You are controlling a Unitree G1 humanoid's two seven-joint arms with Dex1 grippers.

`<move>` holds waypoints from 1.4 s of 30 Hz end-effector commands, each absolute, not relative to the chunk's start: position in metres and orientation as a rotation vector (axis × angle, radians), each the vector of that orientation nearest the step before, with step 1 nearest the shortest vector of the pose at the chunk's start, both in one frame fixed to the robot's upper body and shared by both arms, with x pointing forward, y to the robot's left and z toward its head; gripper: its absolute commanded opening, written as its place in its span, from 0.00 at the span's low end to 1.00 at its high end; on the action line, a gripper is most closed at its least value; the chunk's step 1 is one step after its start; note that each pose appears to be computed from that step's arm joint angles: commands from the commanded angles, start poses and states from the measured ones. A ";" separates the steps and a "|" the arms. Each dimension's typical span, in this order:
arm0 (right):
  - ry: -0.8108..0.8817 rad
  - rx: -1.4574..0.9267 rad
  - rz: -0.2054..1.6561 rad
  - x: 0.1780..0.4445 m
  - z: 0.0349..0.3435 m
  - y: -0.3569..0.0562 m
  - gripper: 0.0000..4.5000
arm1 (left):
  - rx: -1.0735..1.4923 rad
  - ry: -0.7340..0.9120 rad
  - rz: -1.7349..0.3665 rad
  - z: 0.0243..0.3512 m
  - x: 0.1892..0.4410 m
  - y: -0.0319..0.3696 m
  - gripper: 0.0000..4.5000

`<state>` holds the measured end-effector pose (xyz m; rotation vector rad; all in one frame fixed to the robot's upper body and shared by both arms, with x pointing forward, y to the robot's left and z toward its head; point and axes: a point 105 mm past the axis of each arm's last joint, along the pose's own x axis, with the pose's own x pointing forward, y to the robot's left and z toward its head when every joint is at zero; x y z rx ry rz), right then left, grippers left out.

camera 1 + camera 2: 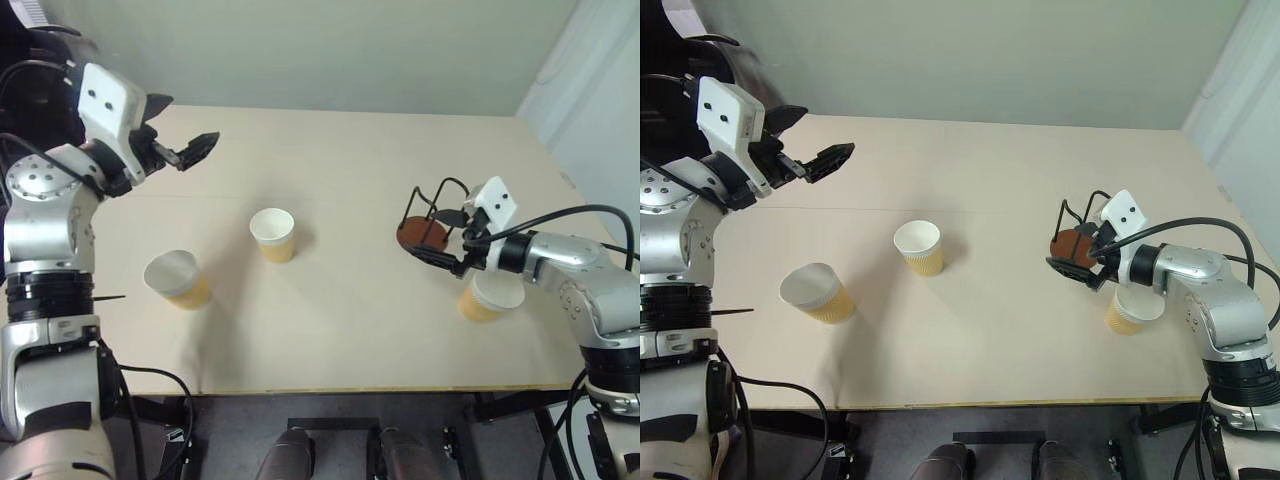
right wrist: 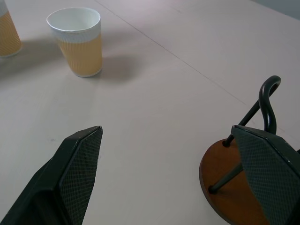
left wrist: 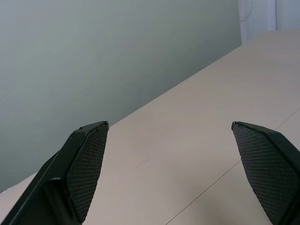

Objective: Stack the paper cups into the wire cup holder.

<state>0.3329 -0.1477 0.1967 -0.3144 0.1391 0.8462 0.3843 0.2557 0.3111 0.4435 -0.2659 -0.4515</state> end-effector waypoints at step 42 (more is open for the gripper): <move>0.152 -0.280 0.391 0.378 0.234 -0.195 0.99 | 0.438 -0.171 -1.183 0.287 0.352 0.154 1.00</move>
